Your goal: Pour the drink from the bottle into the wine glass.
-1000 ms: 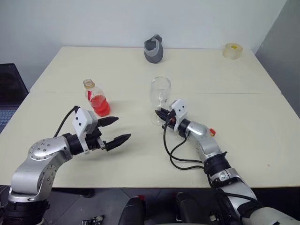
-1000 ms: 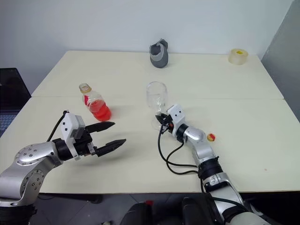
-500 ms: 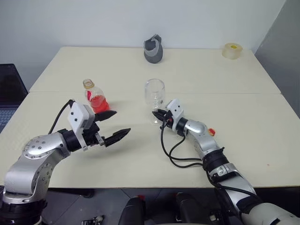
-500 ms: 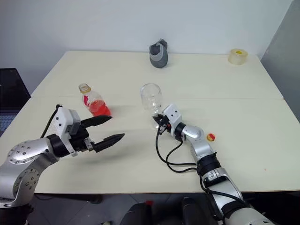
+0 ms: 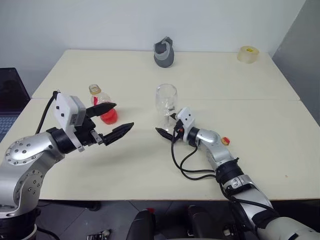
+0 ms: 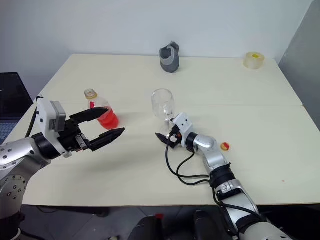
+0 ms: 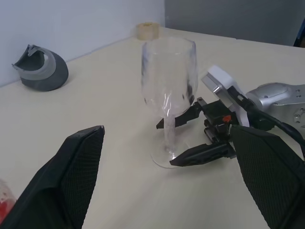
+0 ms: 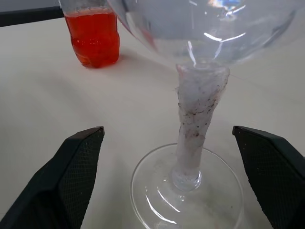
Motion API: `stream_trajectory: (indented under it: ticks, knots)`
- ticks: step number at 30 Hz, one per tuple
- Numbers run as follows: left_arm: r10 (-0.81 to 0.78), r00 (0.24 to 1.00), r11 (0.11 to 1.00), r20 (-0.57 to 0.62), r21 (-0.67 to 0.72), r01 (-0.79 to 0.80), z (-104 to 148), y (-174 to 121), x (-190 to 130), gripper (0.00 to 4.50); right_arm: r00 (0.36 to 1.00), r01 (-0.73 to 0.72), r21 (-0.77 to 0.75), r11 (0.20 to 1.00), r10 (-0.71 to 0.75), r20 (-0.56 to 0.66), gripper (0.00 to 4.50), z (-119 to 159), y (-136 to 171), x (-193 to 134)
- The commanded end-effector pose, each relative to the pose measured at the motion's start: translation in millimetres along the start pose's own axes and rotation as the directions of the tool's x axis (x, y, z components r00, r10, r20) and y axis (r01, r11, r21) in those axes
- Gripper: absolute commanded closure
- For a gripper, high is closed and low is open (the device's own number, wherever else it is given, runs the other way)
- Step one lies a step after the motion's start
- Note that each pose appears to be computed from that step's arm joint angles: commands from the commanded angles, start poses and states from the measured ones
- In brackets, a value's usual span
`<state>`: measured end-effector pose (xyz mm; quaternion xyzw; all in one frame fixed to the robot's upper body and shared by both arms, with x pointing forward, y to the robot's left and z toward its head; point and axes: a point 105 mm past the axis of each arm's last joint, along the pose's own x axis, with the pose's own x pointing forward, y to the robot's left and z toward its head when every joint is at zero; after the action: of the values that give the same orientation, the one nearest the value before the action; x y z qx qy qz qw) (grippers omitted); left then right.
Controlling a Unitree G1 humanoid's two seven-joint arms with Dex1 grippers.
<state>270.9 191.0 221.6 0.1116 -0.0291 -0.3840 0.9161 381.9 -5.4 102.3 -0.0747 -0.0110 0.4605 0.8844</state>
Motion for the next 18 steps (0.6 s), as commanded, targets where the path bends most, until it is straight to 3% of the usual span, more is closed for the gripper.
stream_trajectory:
  ticks: [1,14,18]
  knots:
    - [0.007,0.999,0.998,0.034,0.057,-0.009,16,1,-3,0.0,0.999,-0.025,-0.019,0.999,0.026,0.027,0.02,11,3,-2]
    - [0.004,0.999,0.999,0.037,0.051,-0.006,14,-1,-2,0.0,0.994,-0.107,0.023,0.994,0.107,0.002,0.02,14,22,-28]
    - [0.024,1.0,0.999,-0.001,0.041,-0.024,0,0,-3,0.0,0.983,-0.181,0.007,0.983,0.181,-0.001,0.02,23,33,-47]
